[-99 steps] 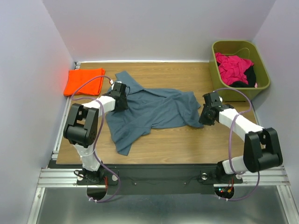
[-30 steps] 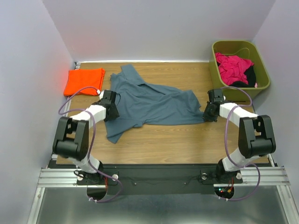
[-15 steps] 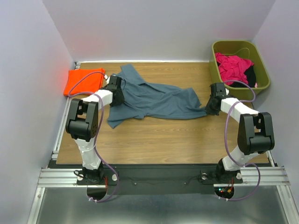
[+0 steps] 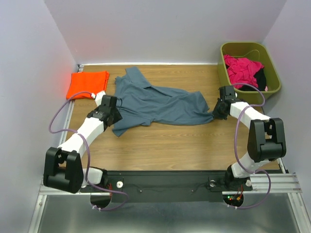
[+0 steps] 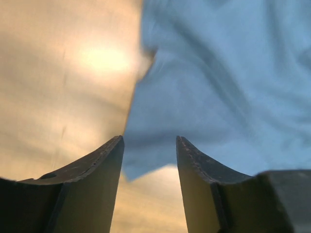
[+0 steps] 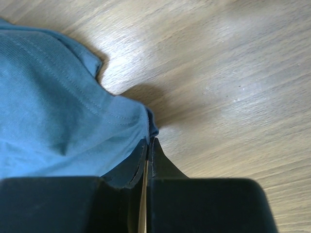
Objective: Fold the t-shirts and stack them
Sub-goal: Flatten the tshirt out
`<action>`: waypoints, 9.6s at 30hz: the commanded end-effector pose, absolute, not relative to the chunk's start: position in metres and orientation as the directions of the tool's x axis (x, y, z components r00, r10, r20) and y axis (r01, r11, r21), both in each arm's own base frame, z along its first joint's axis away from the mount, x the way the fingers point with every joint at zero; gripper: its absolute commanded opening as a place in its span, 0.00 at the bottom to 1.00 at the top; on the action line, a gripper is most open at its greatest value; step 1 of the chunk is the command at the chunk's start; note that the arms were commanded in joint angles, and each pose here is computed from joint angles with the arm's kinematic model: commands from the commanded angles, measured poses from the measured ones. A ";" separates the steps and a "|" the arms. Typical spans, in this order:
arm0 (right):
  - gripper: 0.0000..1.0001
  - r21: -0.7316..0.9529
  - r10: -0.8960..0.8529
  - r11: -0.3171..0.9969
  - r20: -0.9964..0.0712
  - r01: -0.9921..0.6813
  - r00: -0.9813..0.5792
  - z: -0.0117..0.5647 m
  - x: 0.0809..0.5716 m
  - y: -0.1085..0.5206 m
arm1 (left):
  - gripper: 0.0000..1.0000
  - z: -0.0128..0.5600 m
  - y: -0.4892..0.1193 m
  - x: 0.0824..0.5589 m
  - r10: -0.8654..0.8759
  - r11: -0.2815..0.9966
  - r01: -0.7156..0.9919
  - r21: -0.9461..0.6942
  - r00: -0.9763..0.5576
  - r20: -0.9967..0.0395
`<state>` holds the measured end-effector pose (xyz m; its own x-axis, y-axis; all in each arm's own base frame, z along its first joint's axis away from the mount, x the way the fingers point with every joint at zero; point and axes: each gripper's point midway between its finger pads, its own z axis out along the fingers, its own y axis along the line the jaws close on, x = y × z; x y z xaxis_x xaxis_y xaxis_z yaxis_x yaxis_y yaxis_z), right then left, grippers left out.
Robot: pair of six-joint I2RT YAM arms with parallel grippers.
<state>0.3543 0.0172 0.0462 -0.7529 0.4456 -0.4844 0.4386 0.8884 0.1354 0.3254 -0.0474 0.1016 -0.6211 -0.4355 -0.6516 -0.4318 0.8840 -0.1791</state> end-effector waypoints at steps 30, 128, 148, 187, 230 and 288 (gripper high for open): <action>0.01 0.198 0.434 0.898 -0.543 0.392 -0.719 0.075 0.363 0.021 | 0.48 0.039 -0.061 0.272 -0.423 0.901 -0.414 -0.130 -0.771 -0.477; 0.01 0.228 0.201 0.973 -0.900 0.027 0.386 0.616 0.239 -0.008 | 0.00 0.697 0.040 0.104 -0.351 0.901 0.038 -0.433 0.651 -0.673; 0.01 0.180 0.183 0.977 -0.983 0.116 -0.019 0.471 0.404 0.001 | 0.00 0.538 -0.003 0.399 -0.142 0.966 -0.187 -0.180 0.200 -0.969; 0.01 -0.003 0.119 0.950 -0.920 0.311 -0.373 0.208 0.580 -0.024 | 0.00 0.247 -0.058 0.545 -0.390 0.920 -0.207 -0.333 -0.386 -0.836; 0.66 0.118 0.190 0.951 -0.953 0.286 -0.237 0.239 0.645 -0.015 | 0.89 0.290 -0.095 0.635 -0.409 0.899 0.064 -0.433 -0.229 -0.883; 0.64 0.258 0.151 0.966 -0.511 0.017 -0.846 0.065 0.344 0.109 | 0.63 0.095 -0.172 0.368 0.270 0.868 -0.092 0.488 -0.736 -0.620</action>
<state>0.3410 0.1117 0.0593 -0.8630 0.1563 -0.4804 0.0219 0.9616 0.2735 0.3794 -0.2000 0.0749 -0.7385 0.1949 -0.6455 -0.0467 0.9402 0.3374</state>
